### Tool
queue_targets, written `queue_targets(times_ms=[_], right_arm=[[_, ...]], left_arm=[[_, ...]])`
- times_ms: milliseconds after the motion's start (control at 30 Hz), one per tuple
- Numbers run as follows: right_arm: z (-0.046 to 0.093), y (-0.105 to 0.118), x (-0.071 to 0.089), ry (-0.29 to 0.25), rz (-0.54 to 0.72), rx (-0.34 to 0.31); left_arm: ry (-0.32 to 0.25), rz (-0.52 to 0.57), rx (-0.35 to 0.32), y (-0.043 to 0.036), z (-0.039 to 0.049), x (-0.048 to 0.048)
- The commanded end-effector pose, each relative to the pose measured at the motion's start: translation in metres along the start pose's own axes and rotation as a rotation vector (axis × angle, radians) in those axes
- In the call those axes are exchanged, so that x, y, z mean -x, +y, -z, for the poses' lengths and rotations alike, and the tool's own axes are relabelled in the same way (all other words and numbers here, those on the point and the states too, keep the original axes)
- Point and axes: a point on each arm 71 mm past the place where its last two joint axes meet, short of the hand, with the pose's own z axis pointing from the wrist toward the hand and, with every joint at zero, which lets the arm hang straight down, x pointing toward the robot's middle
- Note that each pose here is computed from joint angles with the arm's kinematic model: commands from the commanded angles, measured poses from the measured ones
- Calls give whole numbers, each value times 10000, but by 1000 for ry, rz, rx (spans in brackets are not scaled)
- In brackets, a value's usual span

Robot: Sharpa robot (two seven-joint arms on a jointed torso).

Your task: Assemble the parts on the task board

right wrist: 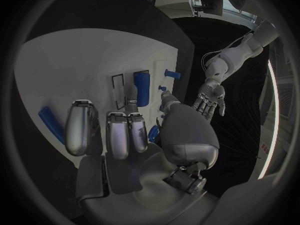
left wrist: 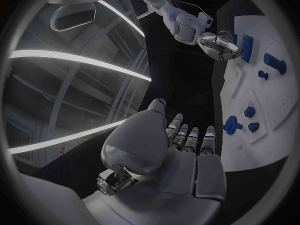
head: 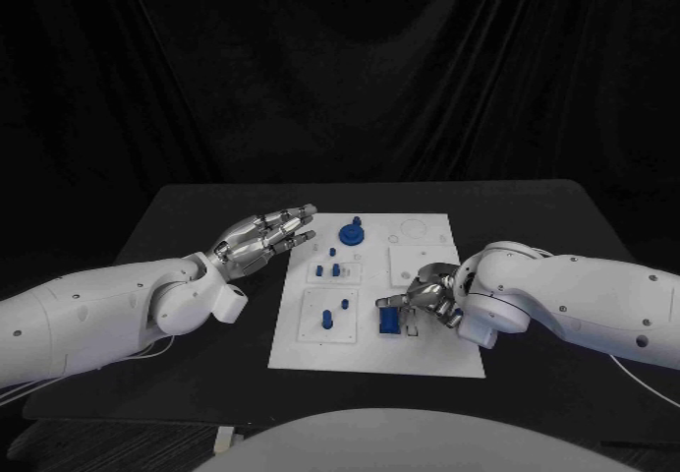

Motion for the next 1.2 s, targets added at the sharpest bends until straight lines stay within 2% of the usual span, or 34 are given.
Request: queue_targets(times_ms=[33, 300, 500, 733, 900, 1033, 1200], right_arm=[[-10, -28, -31, 10, 24, -19], [9, -59, -13, -1, 17, -17], [129, -60, 44, -12, -7, 7], [428, 53, 300, -60, -33, 87], [606, 68, 506, -102, -30, 91], [657, 36, 623, -126, 11, 72], [654, -27, 732, -159, 129, 30]], left_arm=[[12, 16, -7, 1, -6, -18], [12, 17, -4, 3, -4, -17], [12, 17, -3, 2, 2, -13], [8, 15, -2, 0, 13, -4], [6, 14, -1, 1, 15, 3], [5, 13, 0, 1, 15, 4], [5, 13, 1, 2, 15, 2]])
